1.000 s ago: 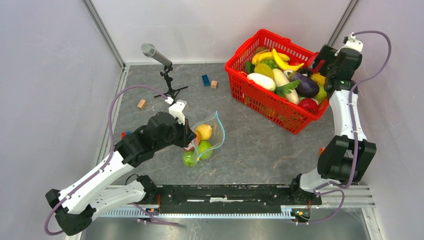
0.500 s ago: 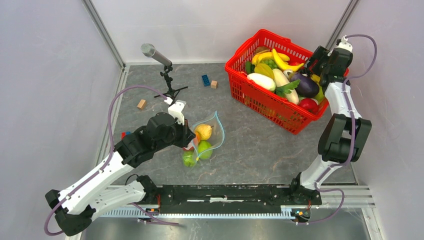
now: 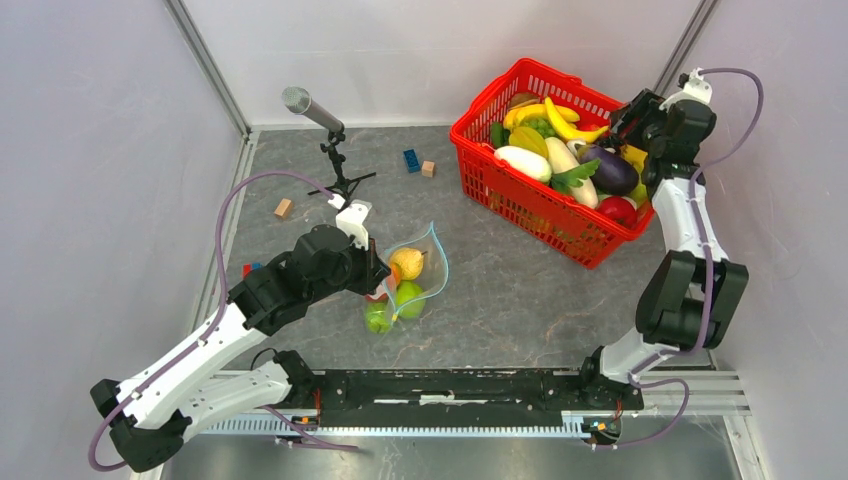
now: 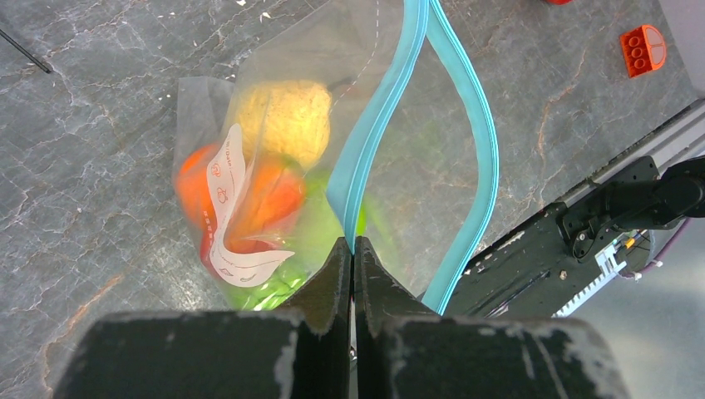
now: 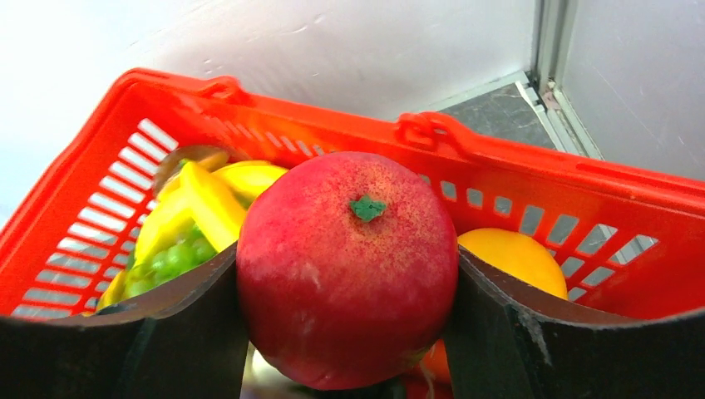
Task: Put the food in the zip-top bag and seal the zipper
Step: Pick up the fake fruit from the bin, then place the fake fruit in the zipper food storage bag.
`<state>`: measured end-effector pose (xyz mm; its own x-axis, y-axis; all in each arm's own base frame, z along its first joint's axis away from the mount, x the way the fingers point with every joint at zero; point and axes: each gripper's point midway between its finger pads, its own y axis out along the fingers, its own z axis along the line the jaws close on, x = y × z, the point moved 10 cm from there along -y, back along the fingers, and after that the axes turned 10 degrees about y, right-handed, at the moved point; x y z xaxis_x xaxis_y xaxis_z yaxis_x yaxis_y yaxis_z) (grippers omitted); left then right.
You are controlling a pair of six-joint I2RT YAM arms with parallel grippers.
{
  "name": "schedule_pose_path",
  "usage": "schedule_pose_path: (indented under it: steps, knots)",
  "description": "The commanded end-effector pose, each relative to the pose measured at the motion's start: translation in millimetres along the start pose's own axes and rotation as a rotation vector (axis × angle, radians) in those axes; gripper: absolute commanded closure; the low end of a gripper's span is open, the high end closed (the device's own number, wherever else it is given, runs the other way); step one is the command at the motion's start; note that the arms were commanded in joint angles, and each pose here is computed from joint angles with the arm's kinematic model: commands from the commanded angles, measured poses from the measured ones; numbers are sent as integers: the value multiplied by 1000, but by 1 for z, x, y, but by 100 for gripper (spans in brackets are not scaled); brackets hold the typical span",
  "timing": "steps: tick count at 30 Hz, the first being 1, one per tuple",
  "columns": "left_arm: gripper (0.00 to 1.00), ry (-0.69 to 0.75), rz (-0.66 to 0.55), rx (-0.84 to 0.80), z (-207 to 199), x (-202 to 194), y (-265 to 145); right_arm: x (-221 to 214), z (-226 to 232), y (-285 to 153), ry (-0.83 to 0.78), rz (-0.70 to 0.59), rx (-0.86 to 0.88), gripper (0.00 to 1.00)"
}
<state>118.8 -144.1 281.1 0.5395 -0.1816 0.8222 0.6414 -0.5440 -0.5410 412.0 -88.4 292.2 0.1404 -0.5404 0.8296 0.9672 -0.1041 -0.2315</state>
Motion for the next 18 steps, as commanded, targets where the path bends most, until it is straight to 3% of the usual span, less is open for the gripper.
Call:
schedule_pose_path:
  steps: [1, 10, 18]
  knots:
    - [98, -37, -23, -1, -1, 3, 0, 18, 25, -38, -79, -73, 163, 53]
    - [98, -47, -30, -12, -3, 5, 1, 8, 84, -124, -218, -49, 575, 50]
    - [98, -57, -42, -8, -3, 6, 1, -38, 138, -208, -286, 20, 1022, 48]
